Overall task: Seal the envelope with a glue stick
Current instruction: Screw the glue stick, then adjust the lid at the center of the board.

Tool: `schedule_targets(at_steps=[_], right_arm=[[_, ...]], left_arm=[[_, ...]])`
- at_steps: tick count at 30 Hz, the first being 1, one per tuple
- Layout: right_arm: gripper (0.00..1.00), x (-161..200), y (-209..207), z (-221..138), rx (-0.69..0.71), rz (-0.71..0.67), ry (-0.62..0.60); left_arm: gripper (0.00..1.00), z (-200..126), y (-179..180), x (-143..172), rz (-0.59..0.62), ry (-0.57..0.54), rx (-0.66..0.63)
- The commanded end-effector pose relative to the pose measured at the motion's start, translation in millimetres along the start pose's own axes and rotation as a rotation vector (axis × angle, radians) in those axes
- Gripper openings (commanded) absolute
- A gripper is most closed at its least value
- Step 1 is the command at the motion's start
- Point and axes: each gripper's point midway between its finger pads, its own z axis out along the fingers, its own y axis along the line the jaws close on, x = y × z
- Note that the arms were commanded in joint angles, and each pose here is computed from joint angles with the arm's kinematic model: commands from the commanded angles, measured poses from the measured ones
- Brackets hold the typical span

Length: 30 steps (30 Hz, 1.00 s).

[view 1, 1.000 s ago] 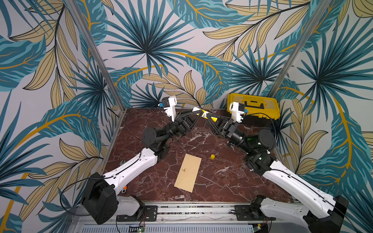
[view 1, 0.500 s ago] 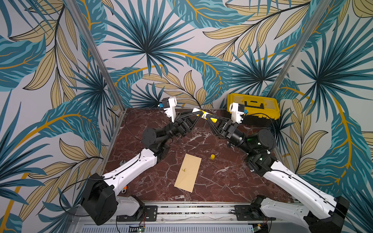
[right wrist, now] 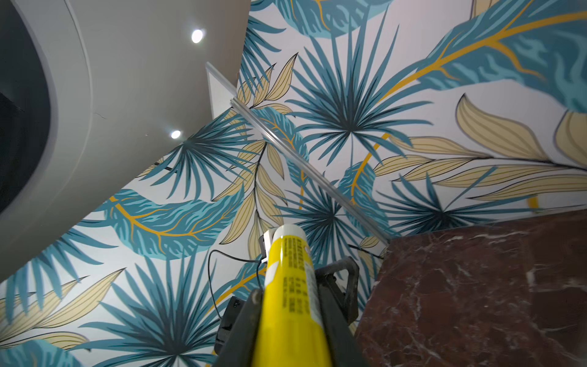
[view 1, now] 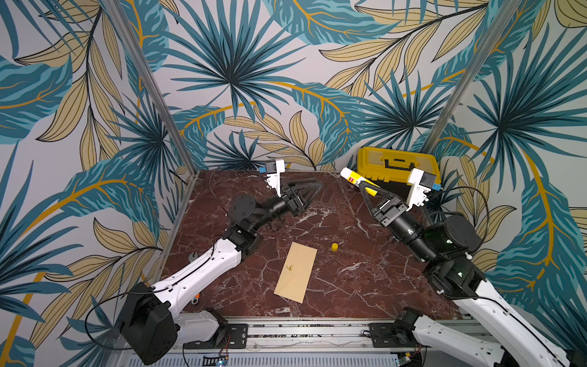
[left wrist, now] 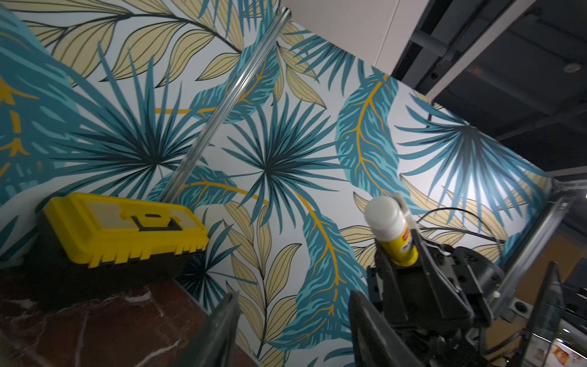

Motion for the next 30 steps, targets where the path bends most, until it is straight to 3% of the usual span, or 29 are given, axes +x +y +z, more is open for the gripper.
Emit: schedule_targets(at_steps=[1,7,13,22,30], right_arm=[[0.01,-4.2,-55.5,-20.3,0.313,-0.227,0.005],[0.0,-25.7,-85.1,-51.7,0.537,-0.403,-0.025],[0.0,-37.5,-87.8,-68.8,0.586,-0.461,-0.047],[0.0,-37.8,-85.2,-71.8,0.574,-0.455,-0.042],[0.0,-37.4,-82.4,-71.8,0.56,-0.447,-0.036]], left_arm=[[0.54,4.2,62.8,59.1,-0.003,0.254,-0.252],[0.49,14.0,120.5,154.0,0.044,0.642,-0.485],[0.47,21.9,156.0,224.5,0.109,0.887,-0.6],[0.41,23.9,189.2,290.5,0.224,1.129,-0.714],[0.39,16.8,211.7,314.9,0.351,1.22,-0.793]])
